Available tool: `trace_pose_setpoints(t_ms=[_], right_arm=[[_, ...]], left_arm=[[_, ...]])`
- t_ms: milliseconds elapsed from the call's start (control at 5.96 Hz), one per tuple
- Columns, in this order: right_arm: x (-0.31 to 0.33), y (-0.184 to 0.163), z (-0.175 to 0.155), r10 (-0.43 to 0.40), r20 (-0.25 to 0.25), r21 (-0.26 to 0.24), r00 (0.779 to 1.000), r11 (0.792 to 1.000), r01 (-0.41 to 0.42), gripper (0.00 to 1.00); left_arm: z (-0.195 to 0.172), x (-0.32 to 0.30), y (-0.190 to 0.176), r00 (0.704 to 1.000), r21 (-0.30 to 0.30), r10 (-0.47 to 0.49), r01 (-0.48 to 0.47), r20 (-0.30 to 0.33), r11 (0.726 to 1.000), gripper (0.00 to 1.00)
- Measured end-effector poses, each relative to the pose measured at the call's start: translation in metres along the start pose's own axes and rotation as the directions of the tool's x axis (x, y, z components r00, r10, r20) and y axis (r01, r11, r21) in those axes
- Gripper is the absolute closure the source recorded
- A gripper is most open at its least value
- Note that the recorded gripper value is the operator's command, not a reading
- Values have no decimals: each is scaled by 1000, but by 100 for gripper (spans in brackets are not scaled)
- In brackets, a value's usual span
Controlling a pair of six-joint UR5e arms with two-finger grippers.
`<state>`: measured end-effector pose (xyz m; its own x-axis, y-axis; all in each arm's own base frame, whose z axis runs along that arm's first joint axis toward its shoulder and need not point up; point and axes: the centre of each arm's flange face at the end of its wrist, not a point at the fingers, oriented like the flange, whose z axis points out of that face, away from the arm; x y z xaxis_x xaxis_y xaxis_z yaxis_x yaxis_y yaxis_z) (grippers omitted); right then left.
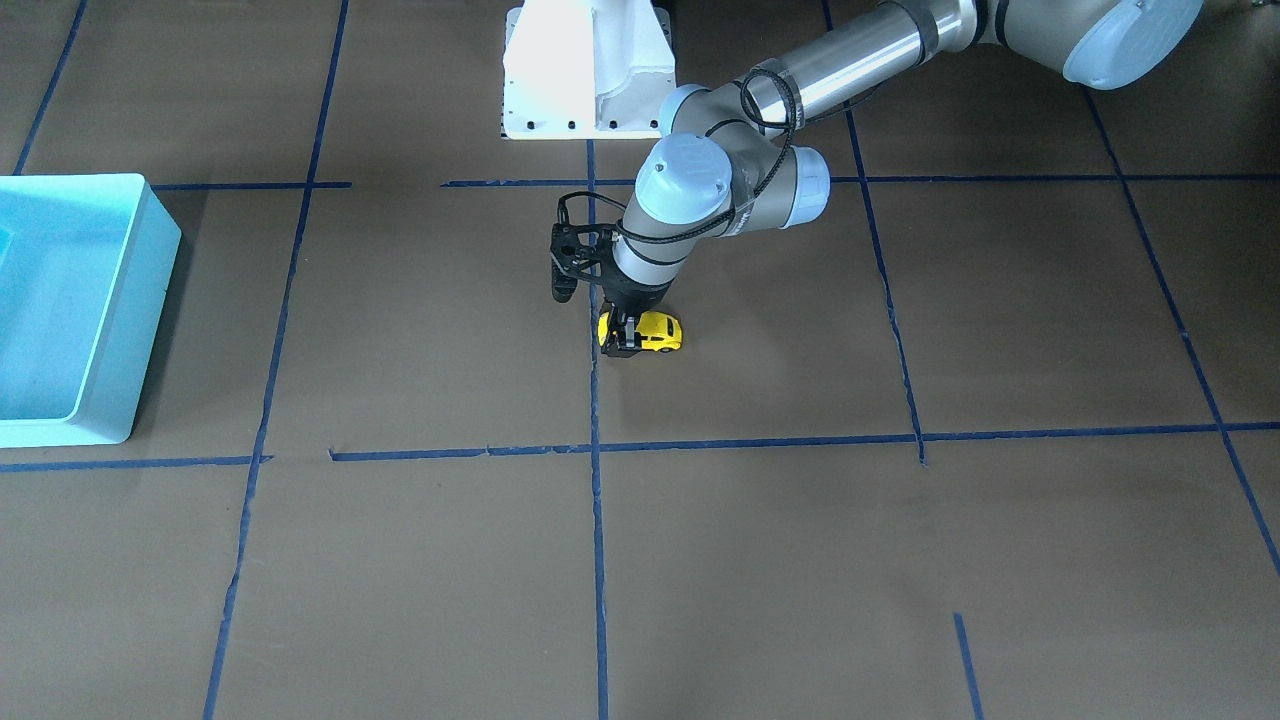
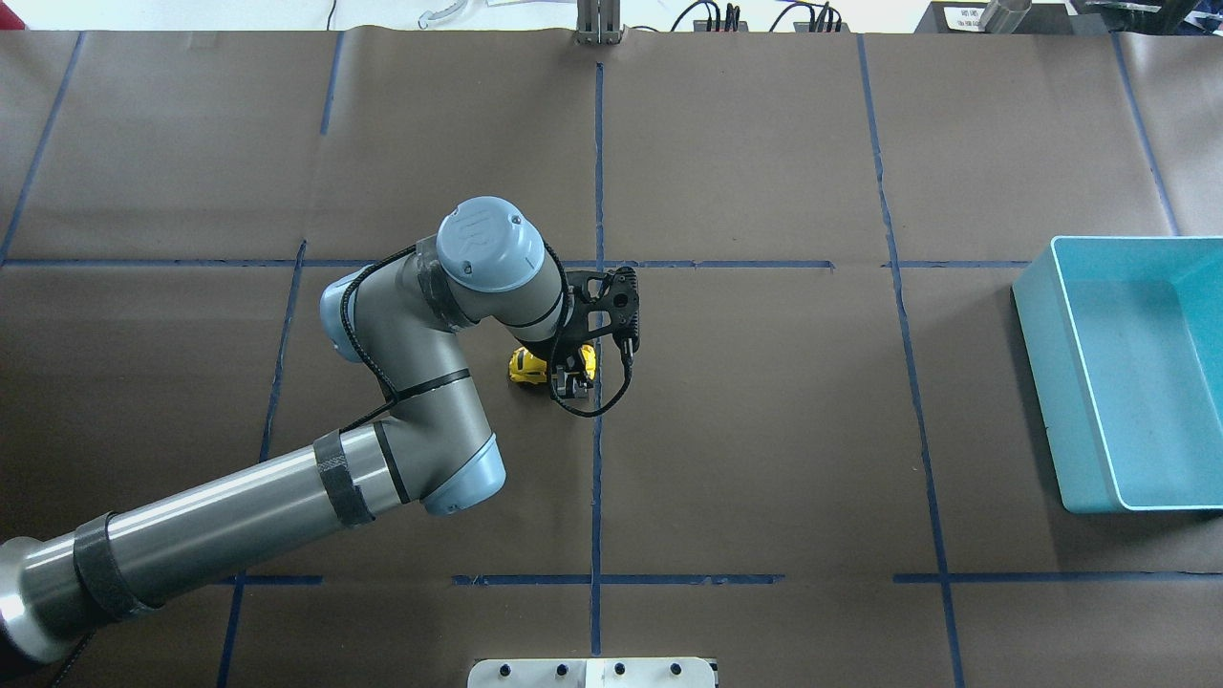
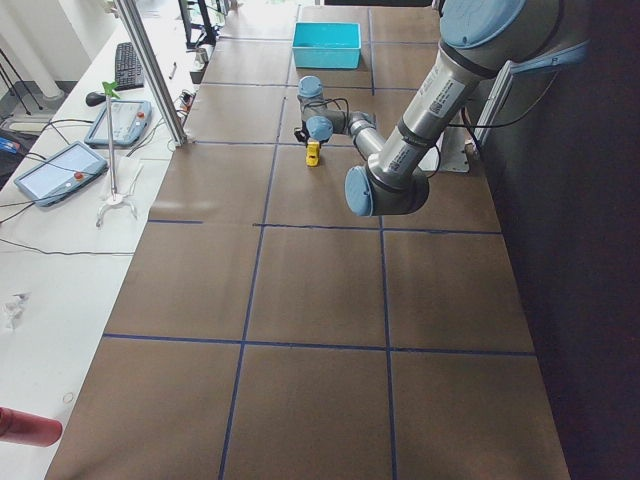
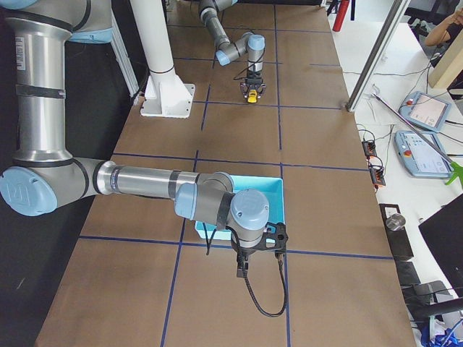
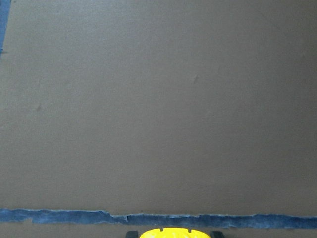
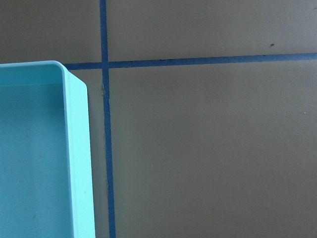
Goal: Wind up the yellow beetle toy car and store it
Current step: 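Roll the pressed car backward along the table with the left gripper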
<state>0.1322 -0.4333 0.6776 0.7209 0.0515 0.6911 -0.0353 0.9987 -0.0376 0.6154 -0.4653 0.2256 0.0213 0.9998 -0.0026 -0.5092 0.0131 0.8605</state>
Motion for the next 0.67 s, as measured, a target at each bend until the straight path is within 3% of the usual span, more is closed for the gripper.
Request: trace_pose_setpoints(t_ms=[671], right_arm=[[-1, 0, 0, 0, 4, 1, 1000, 1000, 0, 0]], left_arm=[[-3, 0, 35, 1000, -10, 14, -14, 9, 1000, 96]])
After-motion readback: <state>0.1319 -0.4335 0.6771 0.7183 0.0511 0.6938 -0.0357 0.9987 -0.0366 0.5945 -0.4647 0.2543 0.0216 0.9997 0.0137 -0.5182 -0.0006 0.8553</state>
